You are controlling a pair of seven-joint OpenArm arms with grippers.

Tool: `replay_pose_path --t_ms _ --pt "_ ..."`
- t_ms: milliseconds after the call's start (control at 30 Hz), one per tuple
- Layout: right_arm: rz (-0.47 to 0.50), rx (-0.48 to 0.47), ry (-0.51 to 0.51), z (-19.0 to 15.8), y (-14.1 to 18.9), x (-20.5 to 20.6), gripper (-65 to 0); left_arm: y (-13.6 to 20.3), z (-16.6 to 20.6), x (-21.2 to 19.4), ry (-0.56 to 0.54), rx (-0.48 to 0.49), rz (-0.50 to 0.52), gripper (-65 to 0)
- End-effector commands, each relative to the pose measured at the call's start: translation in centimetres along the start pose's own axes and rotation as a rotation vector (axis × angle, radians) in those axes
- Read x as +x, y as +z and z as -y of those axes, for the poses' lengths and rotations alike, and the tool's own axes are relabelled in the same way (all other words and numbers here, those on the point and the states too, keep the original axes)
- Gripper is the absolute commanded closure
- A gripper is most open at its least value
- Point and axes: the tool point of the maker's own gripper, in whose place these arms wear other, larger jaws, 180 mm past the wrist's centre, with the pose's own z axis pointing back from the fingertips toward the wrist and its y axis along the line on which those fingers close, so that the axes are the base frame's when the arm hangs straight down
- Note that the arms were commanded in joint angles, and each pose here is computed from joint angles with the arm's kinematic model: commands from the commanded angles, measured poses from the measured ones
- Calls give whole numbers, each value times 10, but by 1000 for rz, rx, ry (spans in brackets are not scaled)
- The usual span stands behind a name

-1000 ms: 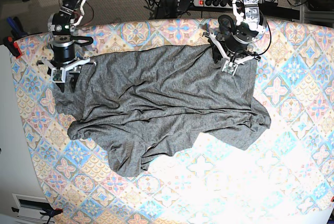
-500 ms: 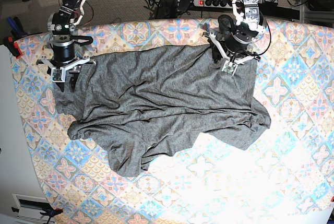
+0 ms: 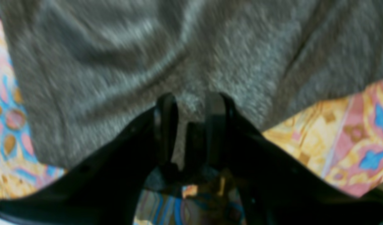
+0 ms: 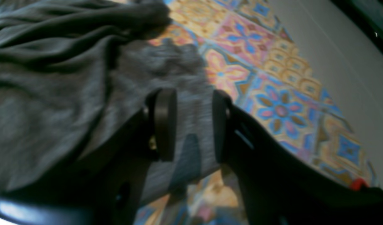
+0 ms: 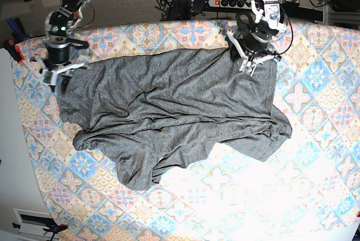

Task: Layout the t-shirt on the table in an organized manner, then fold the t-shirt properly
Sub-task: 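Pull the shirt edge with the right gripper away from the left gripper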

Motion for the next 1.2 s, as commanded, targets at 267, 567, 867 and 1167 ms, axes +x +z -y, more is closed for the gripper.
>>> replay_pose_path --t_ms 267,567,867,1167 --pt "87 123 -90 -4 8 16 -285 5 -8 8 -27 13 33 -169" --pt "-115 158 -286 2 17 -43 -285 4 -8 9 -26 13 35 -169" --pt "-147 165 -339 -4 11 -59 -285 4 -8 9 -26 13 35 -169" --pt "-83 153 -274 21 -9 -26 -285 5 -8 8 -25 14 32 -169"
